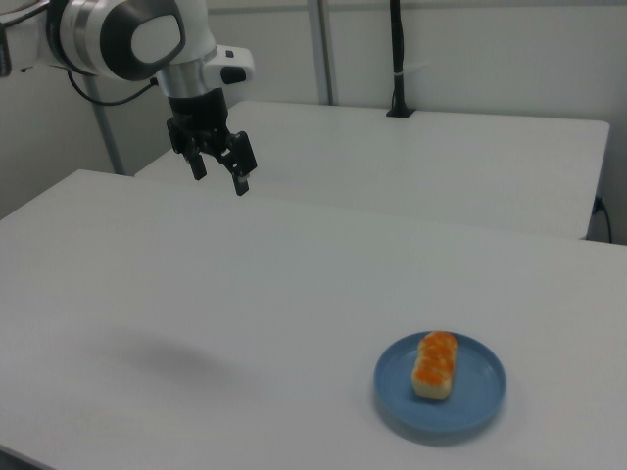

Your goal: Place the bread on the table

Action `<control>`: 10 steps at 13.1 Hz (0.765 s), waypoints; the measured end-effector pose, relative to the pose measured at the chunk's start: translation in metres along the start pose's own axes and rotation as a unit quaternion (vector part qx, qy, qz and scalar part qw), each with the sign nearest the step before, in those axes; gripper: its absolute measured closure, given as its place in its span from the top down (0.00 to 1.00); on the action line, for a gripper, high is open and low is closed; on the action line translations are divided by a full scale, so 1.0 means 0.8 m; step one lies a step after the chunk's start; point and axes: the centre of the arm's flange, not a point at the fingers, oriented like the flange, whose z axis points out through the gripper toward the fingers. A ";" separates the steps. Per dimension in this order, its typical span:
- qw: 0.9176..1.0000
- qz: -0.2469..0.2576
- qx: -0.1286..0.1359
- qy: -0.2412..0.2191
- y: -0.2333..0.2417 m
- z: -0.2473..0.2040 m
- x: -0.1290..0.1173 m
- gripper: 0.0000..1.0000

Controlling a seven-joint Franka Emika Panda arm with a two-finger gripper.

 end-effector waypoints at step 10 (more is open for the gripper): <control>1.000 -0.009 -0.029 0.006 0.025 -0.007 0.002 1.00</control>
